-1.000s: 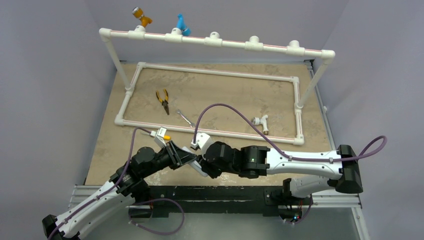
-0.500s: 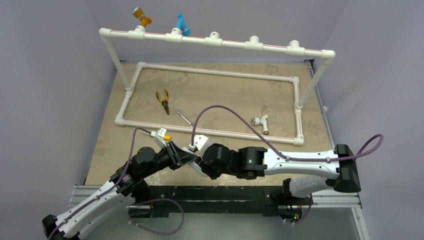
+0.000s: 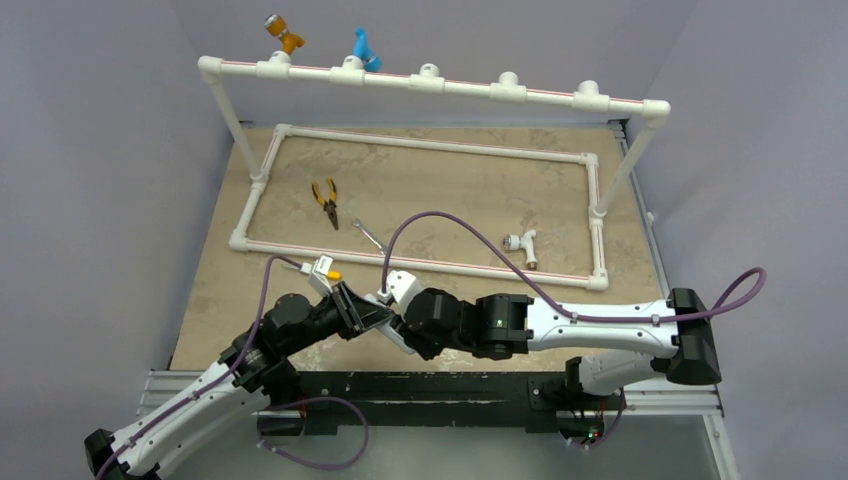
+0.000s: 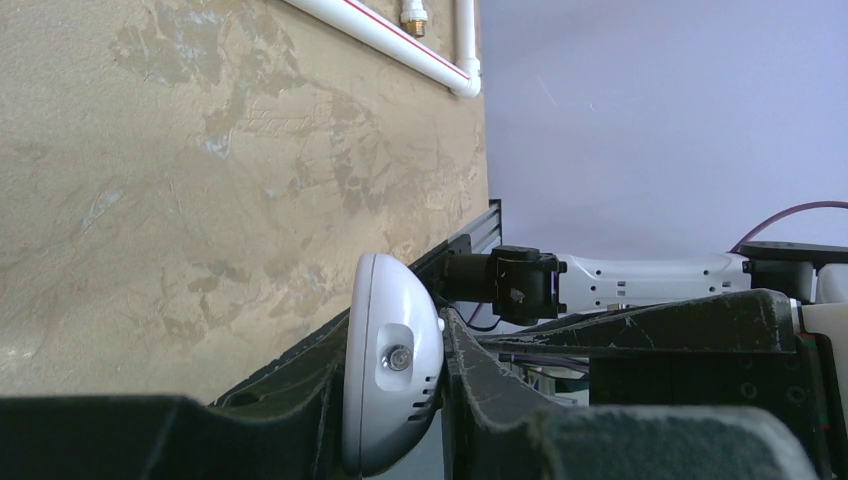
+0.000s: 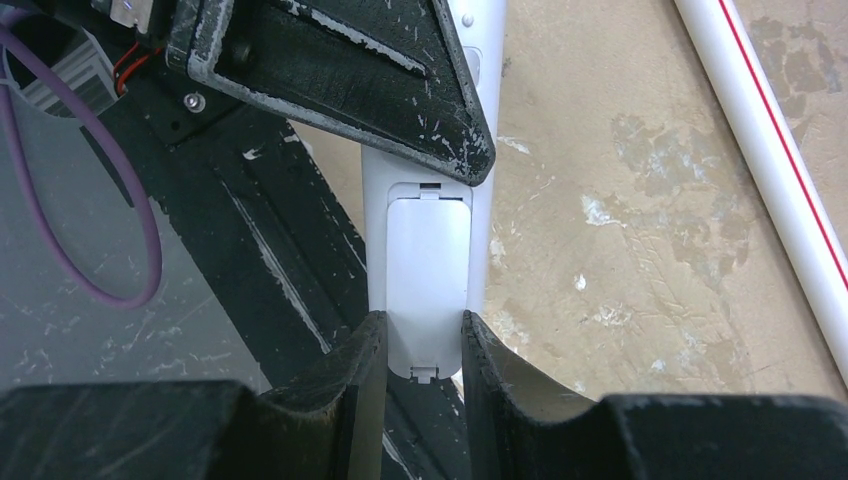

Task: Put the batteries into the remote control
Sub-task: Load the battery cover into the remote control.

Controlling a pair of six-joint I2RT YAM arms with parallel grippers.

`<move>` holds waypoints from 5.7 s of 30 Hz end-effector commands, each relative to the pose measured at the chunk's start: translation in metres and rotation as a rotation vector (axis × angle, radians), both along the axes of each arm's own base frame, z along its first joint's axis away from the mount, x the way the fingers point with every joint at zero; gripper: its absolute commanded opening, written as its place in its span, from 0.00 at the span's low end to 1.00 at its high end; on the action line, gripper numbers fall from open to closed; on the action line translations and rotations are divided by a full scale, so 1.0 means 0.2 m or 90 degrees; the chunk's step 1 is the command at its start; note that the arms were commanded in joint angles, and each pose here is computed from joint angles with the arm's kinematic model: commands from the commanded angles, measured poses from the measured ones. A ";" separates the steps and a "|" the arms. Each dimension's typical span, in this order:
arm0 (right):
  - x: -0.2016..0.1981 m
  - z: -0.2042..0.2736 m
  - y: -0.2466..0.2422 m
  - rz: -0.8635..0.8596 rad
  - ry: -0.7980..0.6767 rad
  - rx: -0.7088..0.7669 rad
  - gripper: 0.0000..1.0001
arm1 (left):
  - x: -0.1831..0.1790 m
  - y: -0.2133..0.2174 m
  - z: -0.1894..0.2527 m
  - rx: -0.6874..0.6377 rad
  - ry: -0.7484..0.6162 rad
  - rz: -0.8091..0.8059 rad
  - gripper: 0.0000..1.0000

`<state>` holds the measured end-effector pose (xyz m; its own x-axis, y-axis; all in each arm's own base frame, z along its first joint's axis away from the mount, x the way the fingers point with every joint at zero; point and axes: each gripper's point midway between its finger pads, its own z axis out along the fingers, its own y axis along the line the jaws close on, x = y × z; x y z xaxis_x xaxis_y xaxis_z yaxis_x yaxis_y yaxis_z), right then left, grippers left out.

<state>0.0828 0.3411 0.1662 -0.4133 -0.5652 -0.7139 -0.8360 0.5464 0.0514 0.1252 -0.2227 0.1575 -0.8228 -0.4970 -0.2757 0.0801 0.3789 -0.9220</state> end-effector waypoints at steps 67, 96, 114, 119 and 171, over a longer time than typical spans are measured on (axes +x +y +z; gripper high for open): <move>0.19 0.38 -0.18 -0.332 0.050 0.435 0.67 | 0.00 -0.07 0.24 -0.125 -0.073 -0.025 0.00; 0.09 0.19 -0.20 -0.352 0.268 0.720 0.84 | 0.05 -0.06 0.26 -0.174 -0.081 0.009 0.00; 0.04 0.19 -0.08 -0.299 0.291 0.719 0.77 | 0.04 -0.06 0.25 -0.176 -0.077 0.004 0.00; 0.04 0.19 -0.08 -0.296 0.294 0.725 0.61 | 0.04 -0.06 0.25 -0.175 -0.077 0.004 0.00; 0.00 0.32 0.09 -0.220 0.303 0.785 0.36 | 0.02 -0.05 0.28 -0.196 -0.082 -0.001 0.00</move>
<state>0.0865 0.3493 0.1863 -0.7458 0.4711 -0.4710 -0.4072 0.2371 0.8820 0.1307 -0.2329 0.1975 -0.7983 -0.5649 -0.2086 0.1614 0.1329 -0.9779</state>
